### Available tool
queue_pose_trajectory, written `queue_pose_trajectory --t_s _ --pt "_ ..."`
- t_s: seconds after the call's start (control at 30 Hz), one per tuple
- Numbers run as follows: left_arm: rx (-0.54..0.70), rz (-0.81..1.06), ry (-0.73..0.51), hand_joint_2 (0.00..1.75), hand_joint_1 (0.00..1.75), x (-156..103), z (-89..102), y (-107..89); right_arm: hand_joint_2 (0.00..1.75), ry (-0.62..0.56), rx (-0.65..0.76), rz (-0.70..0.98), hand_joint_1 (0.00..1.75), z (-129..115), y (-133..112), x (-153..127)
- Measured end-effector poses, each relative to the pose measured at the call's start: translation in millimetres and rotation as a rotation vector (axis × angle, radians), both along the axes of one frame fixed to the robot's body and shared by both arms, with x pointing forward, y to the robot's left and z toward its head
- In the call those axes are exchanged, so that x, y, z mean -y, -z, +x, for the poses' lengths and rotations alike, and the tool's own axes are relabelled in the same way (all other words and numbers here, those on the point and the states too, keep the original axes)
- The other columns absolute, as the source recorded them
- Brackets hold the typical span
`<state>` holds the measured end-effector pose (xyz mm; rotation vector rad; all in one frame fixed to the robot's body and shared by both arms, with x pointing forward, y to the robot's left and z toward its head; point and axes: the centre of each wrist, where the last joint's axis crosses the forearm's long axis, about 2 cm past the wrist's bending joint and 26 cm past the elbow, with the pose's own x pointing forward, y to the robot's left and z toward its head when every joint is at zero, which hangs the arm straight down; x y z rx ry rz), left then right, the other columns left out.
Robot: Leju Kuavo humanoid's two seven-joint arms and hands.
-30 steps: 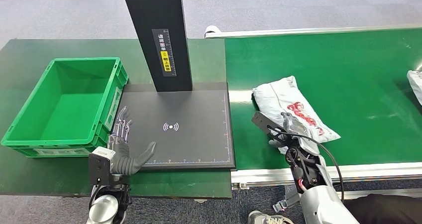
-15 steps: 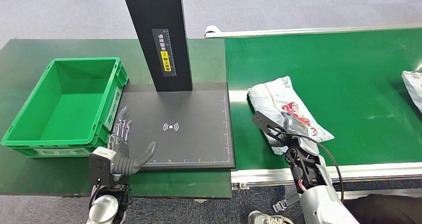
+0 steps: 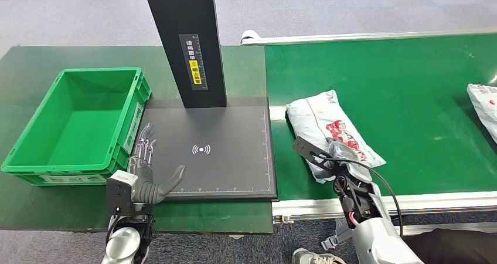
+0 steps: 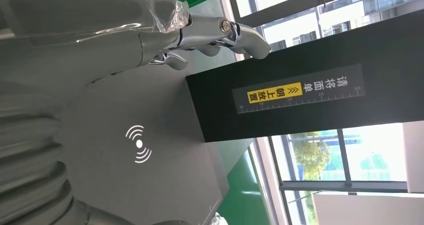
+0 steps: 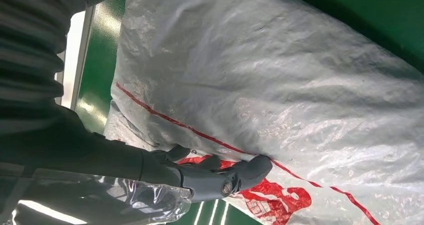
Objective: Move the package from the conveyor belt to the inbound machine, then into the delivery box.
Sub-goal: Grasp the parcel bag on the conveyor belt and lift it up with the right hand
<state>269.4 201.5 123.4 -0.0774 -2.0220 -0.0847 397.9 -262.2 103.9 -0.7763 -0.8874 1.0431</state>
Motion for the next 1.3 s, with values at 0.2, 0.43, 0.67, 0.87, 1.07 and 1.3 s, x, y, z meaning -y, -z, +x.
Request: queue_pose_trajectory --t_s 0.2,0.43,0.67,0.87,1.07,1.3 --pt "-0.002 0.001 0.002 1.75 0.00 0.4 0.9 0.5 1.75 -0.035 -0.027 -0.015 1.51 2.4 -0.4 -7.9" --pt "-0.006 0.002 0.005 1.75 0.00 0.8 1.8 1.3 1.75 -0.099 -0.041 -0.010 1.75 4.1 -1.0 -20.6" --pt "-0.012 0.005 0.018 1.75 0.00 1.7 5.2 0.2 1.75 -0.110 -0.047 0.027 1.75 4.9 -1.7 -24.8" --pt "-0.017 0.012 0.023 1.75 0.00 2.0 6.5 -0.1 1.75 -0.141 0.006 0.062 1.75 4.8 -2.4 -27.6" --pt "-0.020 0.015 0.016 1.75 0.00 1.4 -0.3 0.8 1.75 -0.124 0.262 0.192 1.75 9.3 -20.4 -34.4" --pt "-0.015 0.012 0.003 1.75 0.00 -0.1 -8.4 1.1 1.75 -0.098 0.634 0.448 1.75 2.6 -51.1 -36.3"
